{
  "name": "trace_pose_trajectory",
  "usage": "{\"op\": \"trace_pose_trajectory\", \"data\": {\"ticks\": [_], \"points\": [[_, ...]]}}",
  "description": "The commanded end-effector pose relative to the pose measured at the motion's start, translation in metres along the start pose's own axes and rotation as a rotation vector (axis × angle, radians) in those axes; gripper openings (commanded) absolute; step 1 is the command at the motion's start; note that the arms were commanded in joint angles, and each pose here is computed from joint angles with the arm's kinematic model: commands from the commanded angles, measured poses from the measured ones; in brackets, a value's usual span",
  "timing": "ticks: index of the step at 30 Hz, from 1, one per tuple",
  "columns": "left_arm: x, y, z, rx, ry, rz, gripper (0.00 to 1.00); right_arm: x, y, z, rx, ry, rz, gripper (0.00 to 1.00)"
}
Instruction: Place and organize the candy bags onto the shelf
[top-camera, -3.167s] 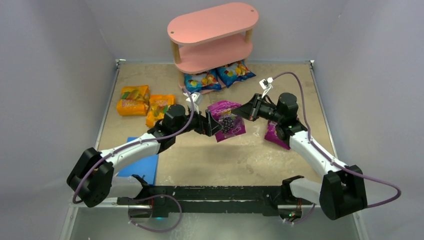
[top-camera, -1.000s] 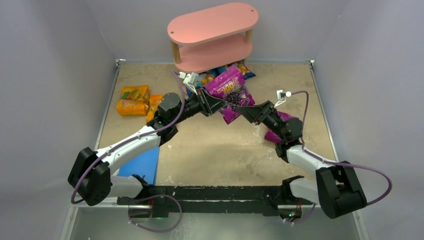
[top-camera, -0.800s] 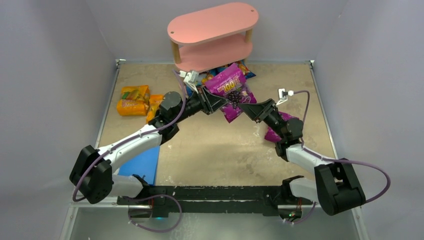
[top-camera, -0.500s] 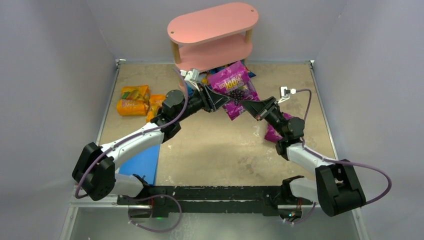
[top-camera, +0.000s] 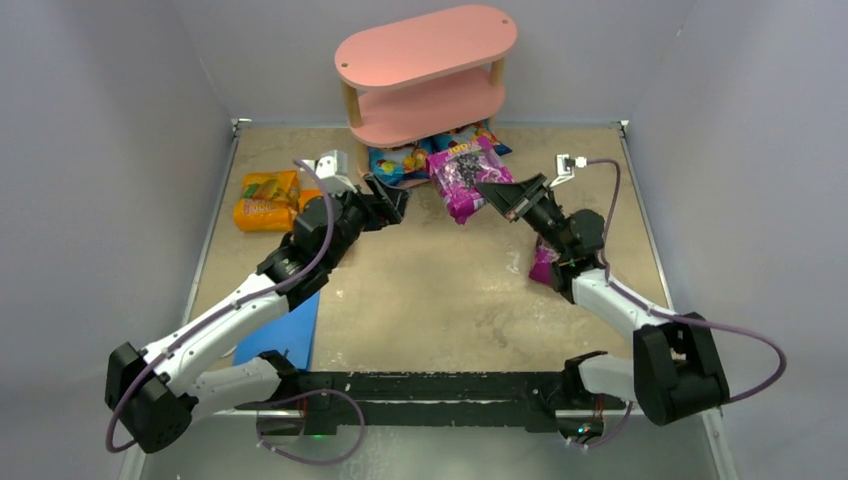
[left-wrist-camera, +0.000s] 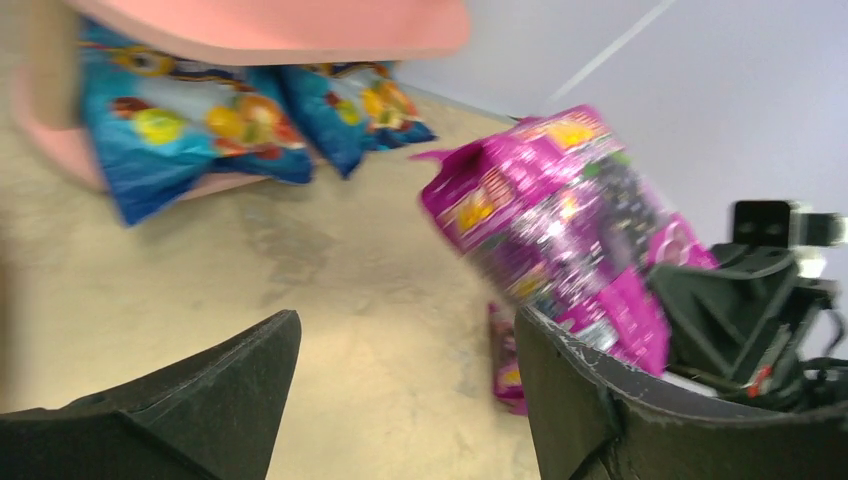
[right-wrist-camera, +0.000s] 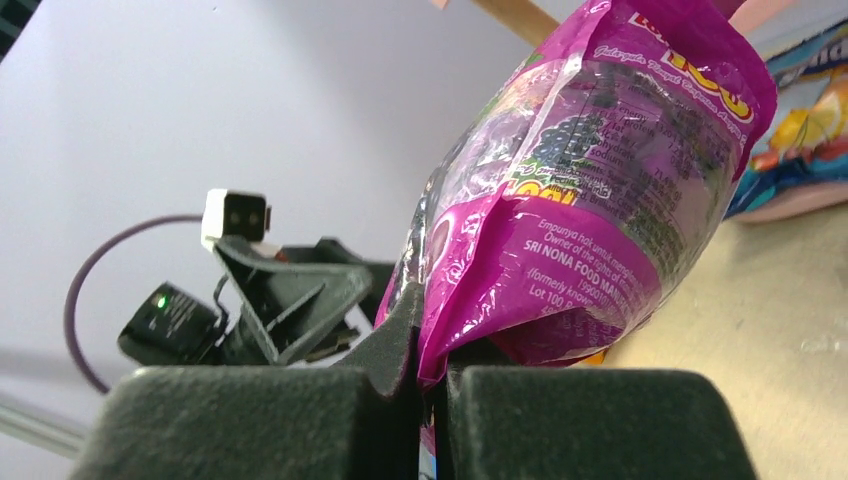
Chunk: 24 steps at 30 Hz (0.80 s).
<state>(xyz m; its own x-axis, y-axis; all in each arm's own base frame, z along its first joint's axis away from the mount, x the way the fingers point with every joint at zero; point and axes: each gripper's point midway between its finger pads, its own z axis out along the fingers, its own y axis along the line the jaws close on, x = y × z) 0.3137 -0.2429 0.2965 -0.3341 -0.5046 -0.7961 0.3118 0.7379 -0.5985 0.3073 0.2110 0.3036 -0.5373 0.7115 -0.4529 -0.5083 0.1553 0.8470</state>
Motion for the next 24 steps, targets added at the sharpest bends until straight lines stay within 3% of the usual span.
{"op": "trace_pose_trajectory", "data": {"ticks": [1,13,19,24], "points": [[0.002,0.066,-0.028,-0.290,-0.016,0.095,0.76,-0.036,0.047,0.035,-0.164,-0.059,-0.179,0.00],[0.024,0.125,-0.078,-0.503,0.029,0.125,0.84,-0.063,0.018,0.126,-0.228,-0.029,-0.250,0.00],[0.028,0.131,-0.091,-0.510,0.039,0.119,0.85,-0.055,-0.008,0.175,-0.254,-0.004,-0.273,0.00],[0.034,0.131,-0.095,-0.487,0.045,0.095,0.85,-0.038,-0.058,0.228,-0.143,0.034,-0.278,0.00]]}}
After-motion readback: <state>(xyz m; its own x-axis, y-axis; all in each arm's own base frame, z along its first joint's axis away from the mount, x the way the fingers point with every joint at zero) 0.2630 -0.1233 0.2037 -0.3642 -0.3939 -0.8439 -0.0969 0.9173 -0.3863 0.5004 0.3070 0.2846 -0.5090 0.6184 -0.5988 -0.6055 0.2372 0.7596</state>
